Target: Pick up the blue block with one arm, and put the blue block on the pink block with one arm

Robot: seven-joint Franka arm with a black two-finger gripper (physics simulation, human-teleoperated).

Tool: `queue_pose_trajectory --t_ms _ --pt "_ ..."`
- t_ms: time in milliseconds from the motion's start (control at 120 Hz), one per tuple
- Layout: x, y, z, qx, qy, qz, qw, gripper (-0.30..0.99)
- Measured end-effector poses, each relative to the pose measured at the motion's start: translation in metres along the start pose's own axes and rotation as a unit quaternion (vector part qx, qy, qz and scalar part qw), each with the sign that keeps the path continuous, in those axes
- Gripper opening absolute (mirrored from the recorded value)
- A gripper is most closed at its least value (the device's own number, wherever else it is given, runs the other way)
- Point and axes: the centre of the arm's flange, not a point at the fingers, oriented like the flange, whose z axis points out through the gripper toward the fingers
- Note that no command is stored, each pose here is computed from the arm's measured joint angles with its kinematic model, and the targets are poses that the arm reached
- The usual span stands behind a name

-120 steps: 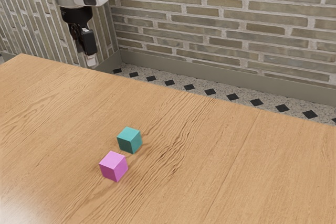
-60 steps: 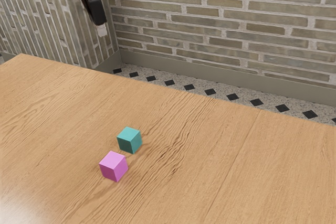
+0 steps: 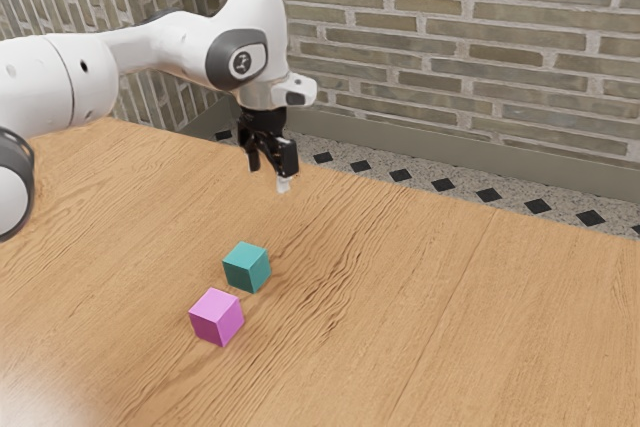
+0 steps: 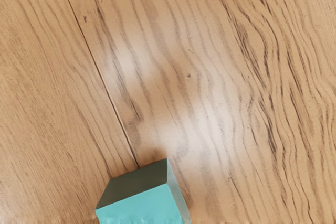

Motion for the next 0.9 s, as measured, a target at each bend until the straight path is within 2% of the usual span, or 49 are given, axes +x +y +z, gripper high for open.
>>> queue_pose_trajectory --t_ms 50,117,192,258,442,550,725,900 --pt "-0.017 0.007 -0.016 0.015 0.019 -0.023 0.999 0.68" --pt "-0.061 0.016 0.004 0.032 0.027 -0.062 0.997 0.67" --pt "-0.090 0.015 0.015 0.041 0.060 -0.115 0.991 0.67" --pt "-0.091 0.016 0.027 0.031 0.085 -0.155 0.984 0.68" --pt "-0.077 -0.006 0.087 -0.025 0.107 -0.251 0.962 0.69" --pt "-0.082 -0.017 0.097 -0.038 0.116 -0.280 0.952 0.69" --pt "-0.087 -0.021 0.123 -0.050 0.107 -0.274 0.954 0.69" --pt "-0.084 -0.017 0.128 -0.049 0.106 -0.230 0.966 0.69"
